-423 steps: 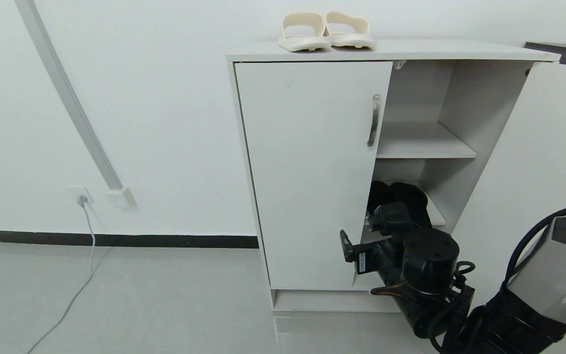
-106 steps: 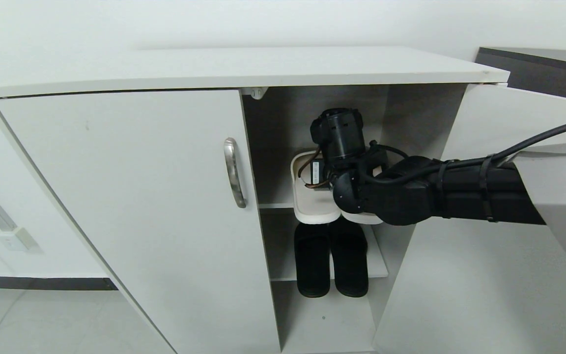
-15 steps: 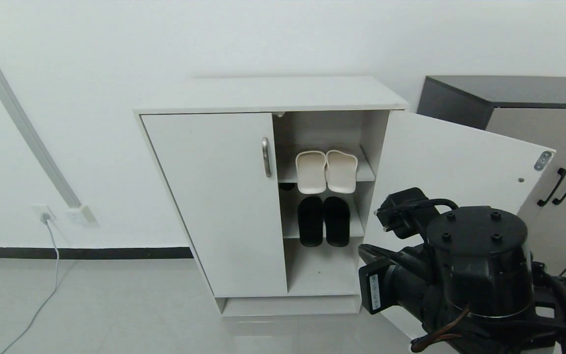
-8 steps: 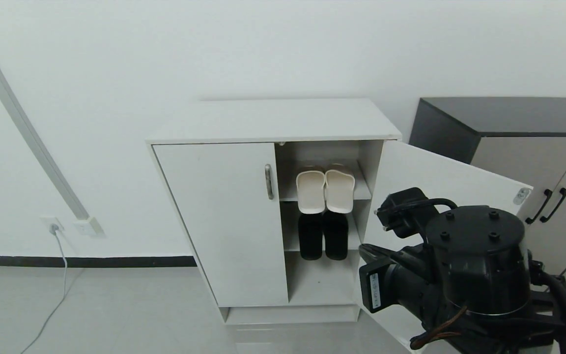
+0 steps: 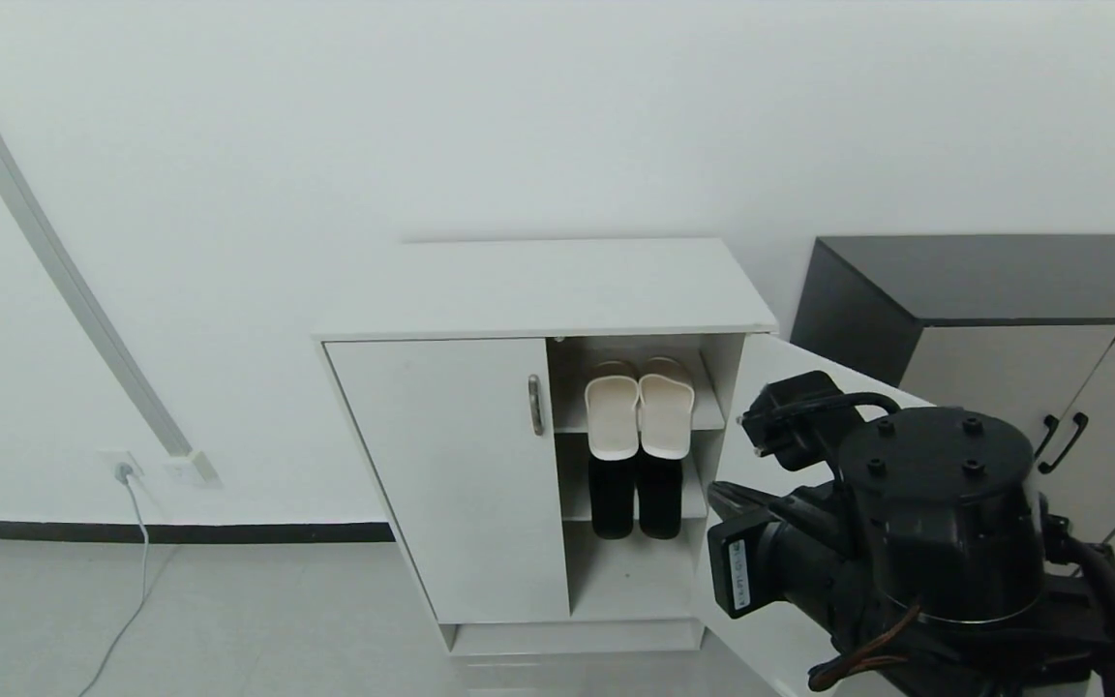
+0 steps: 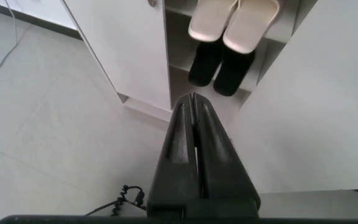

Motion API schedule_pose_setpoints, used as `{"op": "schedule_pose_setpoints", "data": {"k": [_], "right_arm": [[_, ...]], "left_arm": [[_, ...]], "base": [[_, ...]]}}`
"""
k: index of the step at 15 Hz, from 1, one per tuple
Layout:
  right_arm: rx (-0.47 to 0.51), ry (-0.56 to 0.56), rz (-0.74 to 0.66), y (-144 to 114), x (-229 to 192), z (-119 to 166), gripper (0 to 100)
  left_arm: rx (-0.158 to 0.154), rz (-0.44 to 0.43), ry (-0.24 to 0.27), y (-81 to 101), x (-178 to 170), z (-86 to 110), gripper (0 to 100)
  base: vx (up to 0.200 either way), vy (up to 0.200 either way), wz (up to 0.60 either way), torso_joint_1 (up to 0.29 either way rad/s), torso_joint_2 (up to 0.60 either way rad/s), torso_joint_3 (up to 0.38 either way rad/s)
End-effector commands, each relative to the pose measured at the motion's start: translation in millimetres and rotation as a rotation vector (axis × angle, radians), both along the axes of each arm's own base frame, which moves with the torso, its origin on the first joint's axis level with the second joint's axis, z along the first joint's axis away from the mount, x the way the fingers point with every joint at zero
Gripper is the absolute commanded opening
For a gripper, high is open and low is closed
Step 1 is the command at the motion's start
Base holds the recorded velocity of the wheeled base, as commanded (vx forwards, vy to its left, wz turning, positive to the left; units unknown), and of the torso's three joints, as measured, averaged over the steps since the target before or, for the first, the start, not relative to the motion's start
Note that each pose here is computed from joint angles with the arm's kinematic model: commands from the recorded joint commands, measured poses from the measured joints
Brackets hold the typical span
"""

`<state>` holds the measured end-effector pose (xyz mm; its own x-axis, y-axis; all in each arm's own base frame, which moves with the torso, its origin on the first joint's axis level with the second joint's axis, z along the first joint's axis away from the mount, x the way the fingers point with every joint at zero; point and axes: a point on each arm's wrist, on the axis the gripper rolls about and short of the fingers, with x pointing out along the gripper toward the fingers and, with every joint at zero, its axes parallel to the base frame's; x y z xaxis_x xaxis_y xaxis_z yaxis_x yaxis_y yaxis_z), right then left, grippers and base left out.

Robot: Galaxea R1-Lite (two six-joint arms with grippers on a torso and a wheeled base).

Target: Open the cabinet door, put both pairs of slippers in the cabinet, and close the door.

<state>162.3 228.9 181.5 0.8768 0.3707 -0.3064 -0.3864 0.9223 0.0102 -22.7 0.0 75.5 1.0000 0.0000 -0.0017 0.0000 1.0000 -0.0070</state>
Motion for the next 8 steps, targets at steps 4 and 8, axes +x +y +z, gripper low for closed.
{"op": "schedule_pose_setpoints", "data": {"k": [4, 8], "right_arm": [[-0.008, -0.002, -0.002, -0.8, 0.9, -0.5, 0], [-0.018, -0.008, -0.023, -4.7, 5.6, -0.3, 0]], "left_arm": [[-0.001, 0.0, 0.0, 0.0, 0.0, 0.0, 0], [-0.001, 0.0, 0.001, 0.0, 0.1, 0.0, 0]], "base": [[0.0, 0.0, 0.0, 0.241, -0.56, -0.321], [0.0, 0.0, 0.0, 0.224, -0.51, -0.276]]}}
